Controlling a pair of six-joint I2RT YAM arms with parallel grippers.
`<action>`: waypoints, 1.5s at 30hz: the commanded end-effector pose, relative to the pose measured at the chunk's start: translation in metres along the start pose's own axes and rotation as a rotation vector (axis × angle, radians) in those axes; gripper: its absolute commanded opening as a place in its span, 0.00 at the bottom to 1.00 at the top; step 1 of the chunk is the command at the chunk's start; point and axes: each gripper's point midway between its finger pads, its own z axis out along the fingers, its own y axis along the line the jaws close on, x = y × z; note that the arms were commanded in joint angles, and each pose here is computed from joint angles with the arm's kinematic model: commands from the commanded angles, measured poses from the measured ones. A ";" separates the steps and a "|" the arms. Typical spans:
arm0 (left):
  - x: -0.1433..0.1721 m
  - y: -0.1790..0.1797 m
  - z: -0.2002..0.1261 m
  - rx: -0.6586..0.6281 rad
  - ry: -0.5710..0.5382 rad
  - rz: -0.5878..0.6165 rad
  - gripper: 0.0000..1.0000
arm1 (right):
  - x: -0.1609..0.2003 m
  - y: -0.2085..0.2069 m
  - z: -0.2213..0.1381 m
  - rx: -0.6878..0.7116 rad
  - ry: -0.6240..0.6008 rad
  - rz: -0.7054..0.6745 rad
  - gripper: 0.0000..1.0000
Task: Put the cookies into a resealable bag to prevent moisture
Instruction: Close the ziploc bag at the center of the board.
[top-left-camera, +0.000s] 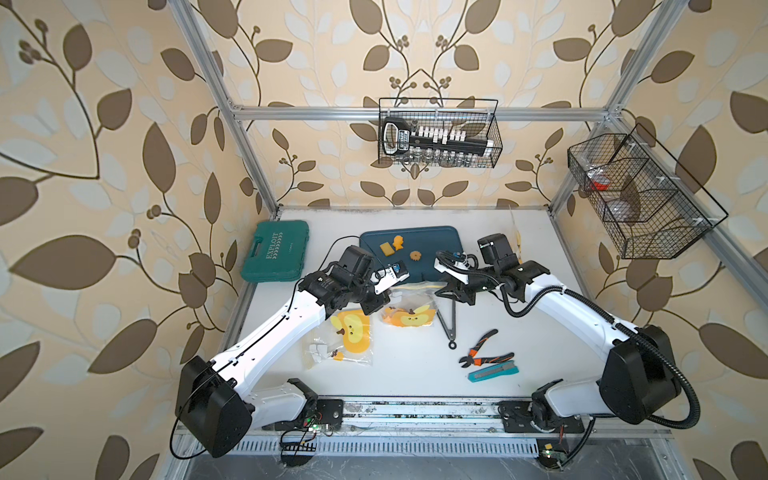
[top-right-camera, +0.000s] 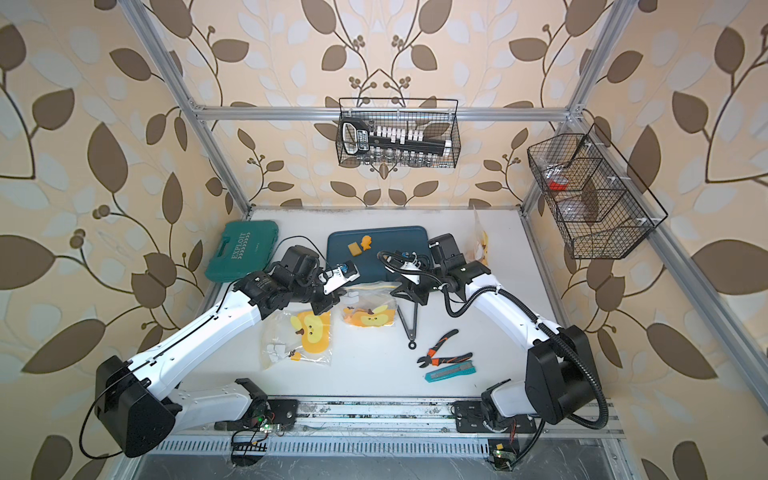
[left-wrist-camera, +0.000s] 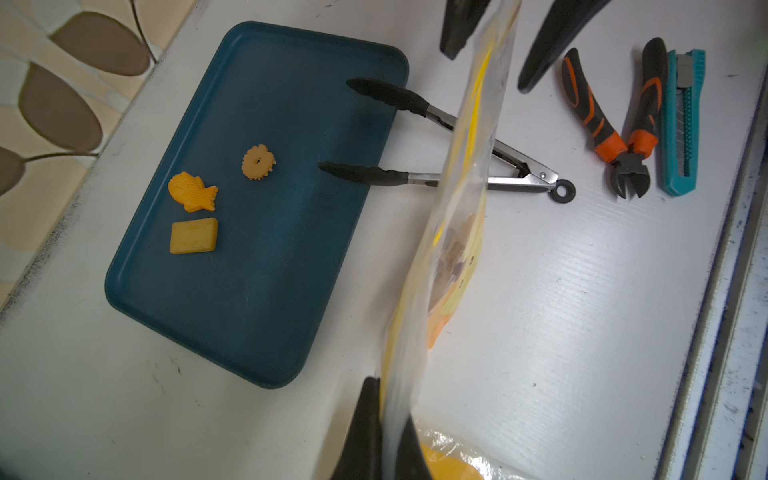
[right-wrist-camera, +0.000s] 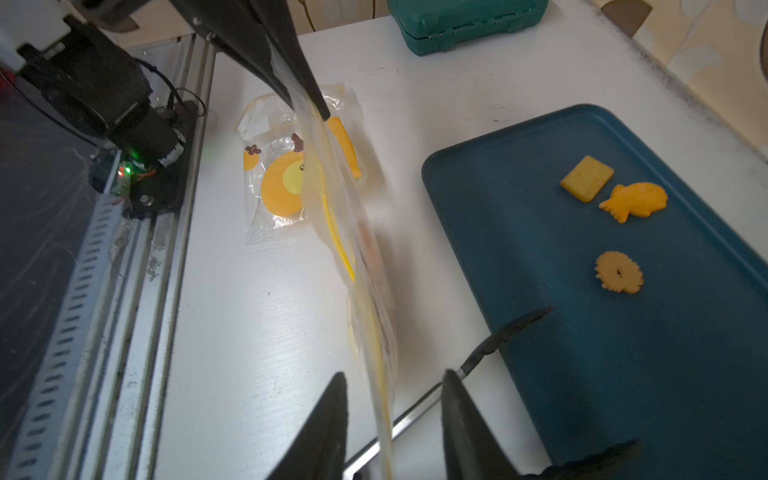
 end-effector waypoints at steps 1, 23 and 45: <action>-0.009 -0.001 -0.005 0.020 -0.043 -0.009 0.00 | -0.004 0.006 -0.001 -0.037 0.006 0.001 0.45; -0.017 -0.004 -0.006 0.054 -0.068 -0.017 0.00 | -0.016 0.013 0.007 -0.002 0.106 -0.060 0.00; -0.026 -0.012 -0.016 0.090 -0.123 -0.003 0.00 | -0.039 0.033 0.024 -0.030 0.129 -0.173 0.13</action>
